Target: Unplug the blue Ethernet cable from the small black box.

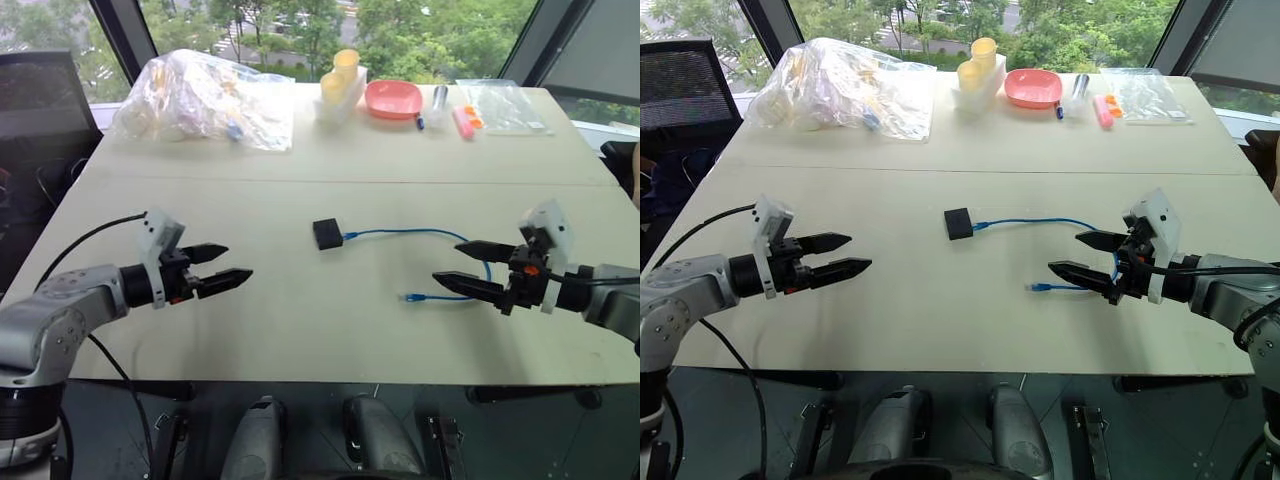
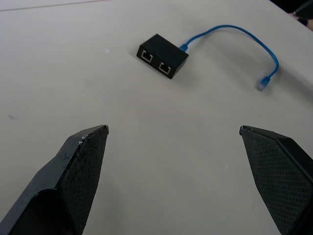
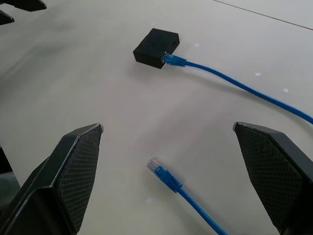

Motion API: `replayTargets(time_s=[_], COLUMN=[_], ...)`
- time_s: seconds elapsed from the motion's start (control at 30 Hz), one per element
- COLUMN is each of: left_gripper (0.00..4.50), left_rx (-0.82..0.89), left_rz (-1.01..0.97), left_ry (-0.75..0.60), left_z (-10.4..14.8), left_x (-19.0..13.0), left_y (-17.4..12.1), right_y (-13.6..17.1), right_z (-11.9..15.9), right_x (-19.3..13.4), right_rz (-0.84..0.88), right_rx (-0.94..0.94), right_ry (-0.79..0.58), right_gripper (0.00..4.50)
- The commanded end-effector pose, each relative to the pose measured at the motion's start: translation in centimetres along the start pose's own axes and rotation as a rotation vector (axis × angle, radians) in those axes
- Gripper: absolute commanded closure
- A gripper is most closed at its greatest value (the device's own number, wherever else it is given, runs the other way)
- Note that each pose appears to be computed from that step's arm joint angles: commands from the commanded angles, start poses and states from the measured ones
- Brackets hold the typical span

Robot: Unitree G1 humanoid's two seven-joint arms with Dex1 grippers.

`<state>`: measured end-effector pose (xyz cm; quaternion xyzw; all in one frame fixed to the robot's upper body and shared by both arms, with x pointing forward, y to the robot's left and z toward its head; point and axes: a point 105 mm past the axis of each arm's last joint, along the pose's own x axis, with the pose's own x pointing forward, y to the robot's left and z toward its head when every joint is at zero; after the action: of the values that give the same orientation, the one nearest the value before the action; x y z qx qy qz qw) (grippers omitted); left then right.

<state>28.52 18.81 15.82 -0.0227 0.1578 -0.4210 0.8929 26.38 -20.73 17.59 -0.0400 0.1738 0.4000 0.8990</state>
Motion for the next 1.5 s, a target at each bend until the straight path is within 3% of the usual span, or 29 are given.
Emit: replayTargets(time_s=[0.03,0.5,0.83,0.93,1.13,1.23,1.5], left_gripper=[0.04,0.04,0.04,0.04,0.04,0.04,0.04], left_rx=[0.034,0.039,0.102,0.188,0.348,0.349,0.348], left_rz=[-0.002,-0.022,-0.041,-0.109,-0.283,-0.332,-0.353], left_ry=[-0.038,-0.014,0.013,0.051,0.131,0.169,0.158], left_z=[1.0,0.7,1.7,2.8,6.5,6.2,5.3], left_x=[0.0,0.3,0.3,0.8,1.5,1.3,1.0], left_y=[0.0,-0.6,0.8,1.3,1.5,1.5,-0.2], right_y=[0.7,0.6,0.3,0.3,-1.6,-2.5,-3.0], right_z=[0.7,0.9,1.4,2.0,2.8,2.2,1.9], right_x=[0.0,0.9,1.6,3.5,11.0,13.2,17.3], right_rz=[0.011,0.014,0.018,0.051,0.157,0.206,0.359], right_rx=[-0.043,-0.052,-0.069,-0.134,-0.419,-0.515,-0.525], right_ry=[-0.021,-0.030,-0.037,-0.014,0.161,0.265,0.360], right_gripper=[0.00,0.00,0.00,0.00,0.00,0.00,0.00])
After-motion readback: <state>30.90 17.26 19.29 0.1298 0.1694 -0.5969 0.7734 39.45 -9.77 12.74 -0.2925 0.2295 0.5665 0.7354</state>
